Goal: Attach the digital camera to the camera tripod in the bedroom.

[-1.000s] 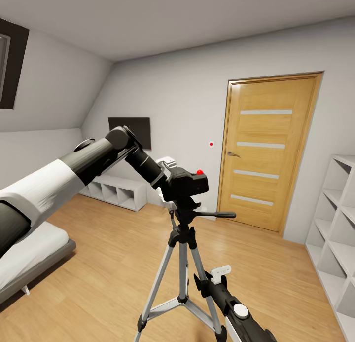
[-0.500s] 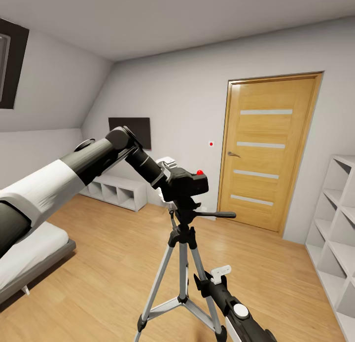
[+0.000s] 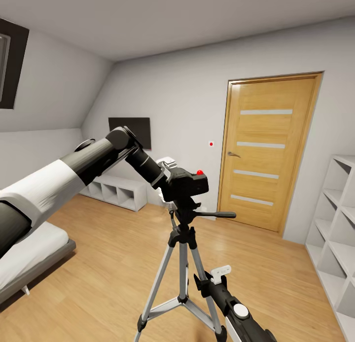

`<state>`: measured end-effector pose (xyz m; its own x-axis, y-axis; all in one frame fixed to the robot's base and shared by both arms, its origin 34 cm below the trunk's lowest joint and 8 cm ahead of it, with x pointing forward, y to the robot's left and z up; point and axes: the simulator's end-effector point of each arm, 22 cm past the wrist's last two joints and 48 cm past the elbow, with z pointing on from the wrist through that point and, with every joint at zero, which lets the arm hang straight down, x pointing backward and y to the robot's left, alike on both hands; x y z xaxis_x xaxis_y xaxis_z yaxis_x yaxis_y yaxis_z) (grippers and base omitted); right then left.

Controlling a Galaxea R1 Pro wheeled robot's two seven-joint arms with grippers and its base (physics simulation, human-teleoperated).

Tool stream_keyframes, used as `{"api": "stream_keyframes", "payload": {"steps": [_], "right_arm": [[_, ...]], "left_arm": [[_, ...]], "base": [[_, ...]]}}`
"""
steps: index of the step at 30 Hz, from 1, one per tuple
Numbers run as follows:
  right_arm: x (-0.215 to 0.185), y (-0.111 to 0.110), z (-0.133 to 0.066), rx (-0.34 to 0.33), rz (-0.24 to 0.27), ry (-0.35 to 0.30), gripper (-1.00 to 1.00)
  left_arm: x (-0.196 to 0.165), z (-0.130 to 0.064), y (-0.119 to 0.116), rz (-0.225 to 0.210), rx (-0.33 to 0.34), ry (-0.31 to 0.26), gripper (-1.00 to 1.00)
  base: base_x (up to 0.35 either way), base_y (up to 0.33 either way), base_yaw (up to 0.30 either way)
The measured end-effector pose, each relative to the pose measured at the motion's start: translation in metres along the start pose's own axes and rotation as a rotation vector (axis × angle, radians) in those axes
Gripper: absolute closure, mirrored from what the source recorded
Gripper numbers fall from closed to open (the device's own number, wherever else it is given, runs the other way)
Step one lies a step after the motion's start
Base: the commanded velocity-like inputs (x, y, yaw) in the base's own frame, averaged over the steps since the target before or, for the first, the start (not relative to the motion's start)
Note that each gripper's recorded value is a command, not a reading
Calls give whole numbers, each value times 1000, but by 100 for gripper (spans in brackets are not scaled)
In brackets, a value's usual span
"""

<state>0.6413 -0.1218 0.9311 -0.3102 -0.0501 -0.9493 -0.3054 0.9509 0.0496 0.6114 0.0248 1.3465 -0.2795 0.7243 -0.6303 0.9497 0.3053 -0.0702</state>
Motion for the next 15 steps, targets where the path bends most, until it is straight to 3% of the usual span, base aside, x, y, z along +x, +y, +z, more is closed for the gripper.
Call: {"api": "stream_keyframes", "payload": {"steps": [15], "right_arm": [[0, 0, 0, 0, 0, 0, 100]], "left_arm": [[1, 0, 1, -3, -1, 0, 100]], "base": [[0, 0, 0]]}}
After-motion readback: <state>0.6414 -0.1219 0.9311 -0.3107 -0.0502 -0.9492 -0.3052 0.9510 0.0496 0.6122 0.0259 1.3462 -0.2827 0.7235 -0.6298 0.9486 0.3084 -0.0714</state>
